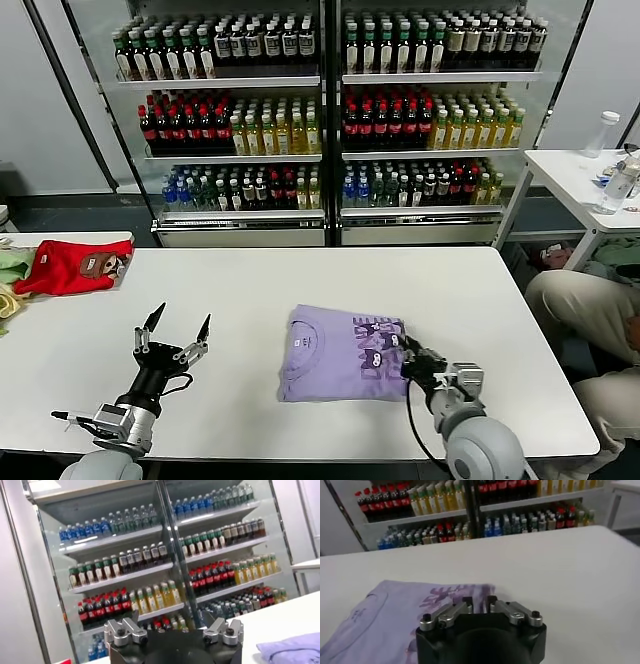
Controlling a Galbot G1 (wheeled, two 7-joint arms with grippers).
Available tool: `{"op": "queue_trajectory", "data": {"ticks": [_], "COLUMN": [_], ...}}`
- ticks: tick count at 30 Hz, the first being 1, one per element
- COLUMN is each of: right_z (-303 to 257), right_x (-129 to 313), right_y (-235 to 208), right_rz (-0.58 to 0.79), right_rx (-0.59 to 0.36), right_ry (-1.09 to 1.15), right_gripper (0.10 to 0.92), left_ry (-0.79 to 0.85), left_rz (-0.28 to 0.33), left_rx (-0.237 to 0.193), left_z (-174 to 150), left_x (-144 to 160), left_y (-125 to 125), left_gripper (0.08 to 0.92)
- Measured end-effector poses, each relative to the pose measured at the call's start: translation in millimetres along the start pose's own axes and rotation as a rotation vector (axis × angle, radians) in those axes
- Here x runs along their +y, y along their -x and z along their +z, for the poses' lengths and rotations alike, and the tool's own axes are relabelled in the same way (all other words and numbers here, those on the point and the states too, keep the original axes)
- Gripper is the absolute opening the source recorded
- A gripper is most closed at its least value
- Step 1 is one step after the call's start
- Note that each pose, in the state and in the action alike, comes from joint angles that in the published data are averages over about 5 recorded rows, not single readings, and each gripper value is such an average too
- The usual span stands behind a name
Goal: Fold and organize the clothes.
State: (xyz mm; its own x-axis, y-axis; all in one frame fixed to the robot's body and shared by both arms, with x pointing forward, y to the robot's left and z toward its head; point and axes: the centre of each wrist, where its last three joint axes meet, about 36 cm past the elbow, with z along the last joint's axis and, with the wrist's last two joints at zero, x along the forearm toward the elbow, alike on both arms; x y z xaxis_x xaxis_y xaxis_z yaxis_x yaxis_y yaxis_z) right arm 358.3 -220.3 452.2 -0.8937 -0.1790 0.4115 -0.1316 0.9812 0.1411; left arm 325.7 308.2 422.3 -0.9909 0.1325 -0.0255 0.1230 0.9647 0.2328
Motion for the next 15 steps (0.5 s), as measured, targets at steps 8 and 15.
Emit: {"op": "queue_trajectory", "data": {"ticks": [8, 15], "right_z": [-15, -21], "right_x": [-31, -54], "right_y": [-18, -18], "right_rz": [0.060, 0.121], "right_rx": [-0.075, -0.175], "right_ry": [-0.093, -0.214], "right_gripper": [0.546, 0.745], "left_ry": [-0.023, -0.016], "left_rz": [0.026, 0.032], "left_rx": [-0.027, -0.032], "left_z": [1, 3], "left_x": [-9, -15], "left_y": [7, 17], "left_gripper": [0.823, 0.823]}}
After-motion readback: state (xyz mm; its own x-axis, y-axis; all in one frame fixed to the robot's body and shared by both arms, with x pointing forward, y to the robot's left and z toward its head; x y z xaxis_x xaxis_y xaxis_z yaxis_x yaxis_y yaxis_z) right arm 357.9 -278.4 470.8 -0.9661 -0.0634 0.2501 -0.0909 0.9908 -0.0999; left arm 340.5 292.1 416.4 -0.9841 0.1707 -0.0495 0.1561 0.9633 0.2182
